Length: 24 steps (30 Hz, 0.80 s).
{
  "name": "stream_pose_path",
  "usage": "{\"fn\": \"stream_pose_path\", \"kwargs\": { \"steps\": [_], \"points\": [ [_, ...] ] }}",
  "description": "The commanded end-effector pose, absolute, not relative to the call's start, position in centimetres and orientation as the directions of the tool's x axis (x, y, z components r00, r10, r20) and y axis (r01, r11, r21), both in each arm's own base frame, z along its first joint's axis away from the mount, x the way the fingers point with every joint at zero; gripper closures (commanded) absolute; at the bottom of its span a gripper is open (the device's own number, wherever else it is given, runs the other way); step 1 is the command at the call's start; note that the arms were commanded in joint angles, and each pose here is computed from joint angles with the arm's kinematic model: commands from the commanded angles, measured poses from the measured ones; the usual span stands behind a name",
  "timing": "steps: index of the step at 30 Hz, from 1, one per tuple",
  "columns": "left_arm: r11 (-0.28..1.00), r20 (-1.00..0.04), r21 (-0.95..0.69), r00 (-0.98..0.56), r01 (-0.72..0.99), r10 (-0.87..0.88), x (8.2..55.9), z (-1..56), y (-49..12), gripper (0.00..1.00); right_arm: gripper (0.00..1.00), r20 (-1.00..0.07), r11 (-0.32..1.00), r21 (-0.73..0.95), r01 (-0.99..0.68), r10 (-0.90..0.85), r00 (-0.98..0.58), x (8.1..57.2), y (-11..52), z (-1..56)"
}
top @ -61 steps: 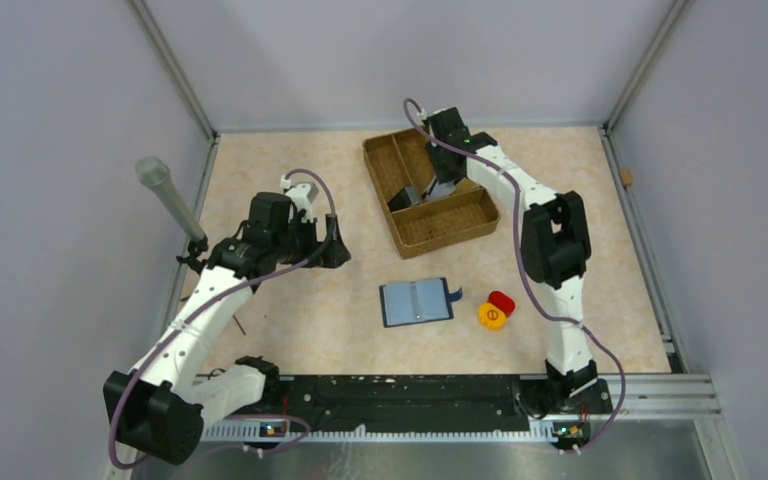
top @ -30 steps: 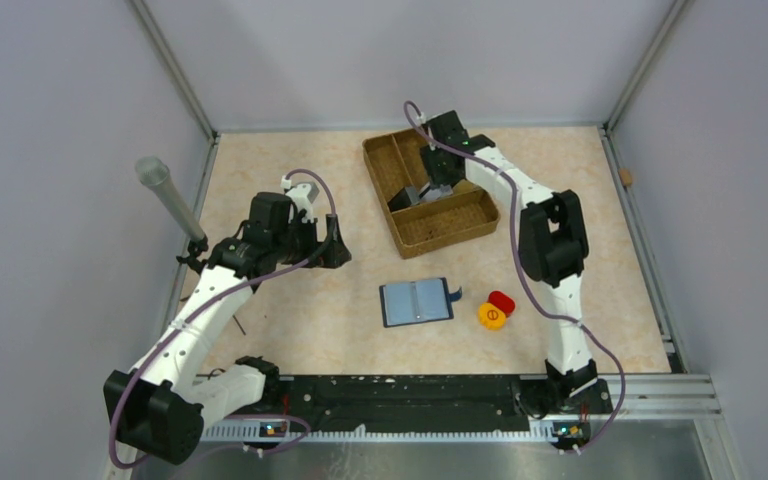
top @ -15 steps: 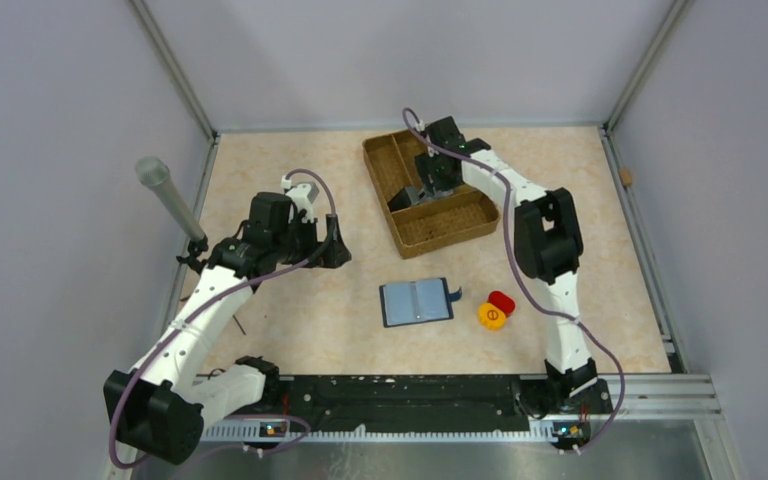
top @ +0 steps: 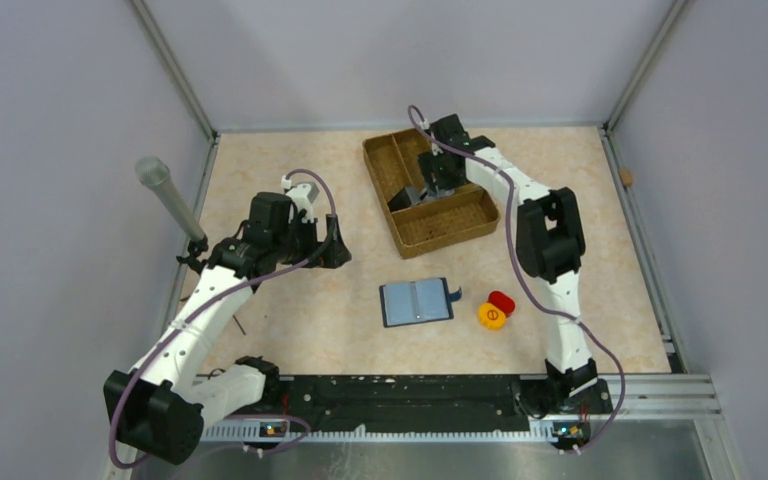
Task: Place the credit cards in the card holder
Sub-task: Pick up the credit card from the storage box.
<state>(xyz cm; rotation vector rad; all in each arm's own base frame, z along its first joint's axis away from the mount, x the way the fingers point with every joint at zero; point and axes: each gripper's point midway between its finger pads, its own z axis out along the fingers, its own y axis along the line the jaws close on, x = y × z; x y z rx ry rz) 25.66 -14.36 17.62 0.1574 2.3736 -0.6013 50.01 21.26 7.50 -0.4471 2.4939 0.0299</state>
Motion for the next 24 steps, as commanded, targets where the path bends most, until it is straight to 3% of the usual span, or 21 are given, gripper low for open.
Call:
{"fn": "stream_pose_path", "kwargs": {
  "steps": [1, 24],
  "points": [
    [0.875, -0.676, -0.382, -0.736, 0.297, -0.045, 26.3, 18.3, -14.7, 0.01, 0.27, -0.623, 0.953, -0.105, -0.285, -0.286, -0.728, 51.1, 19.7, 12.2],
    [0.872, -0.671, -0.388, -0.741, 0.3, -0.043, 26.3, 18.2, -14.8, 0.01, 0.31, -0.646, 0.954, -0.107, -0.279, -0.28, -0.71, 51.0, 19.5, 14.0]
  ]
}}
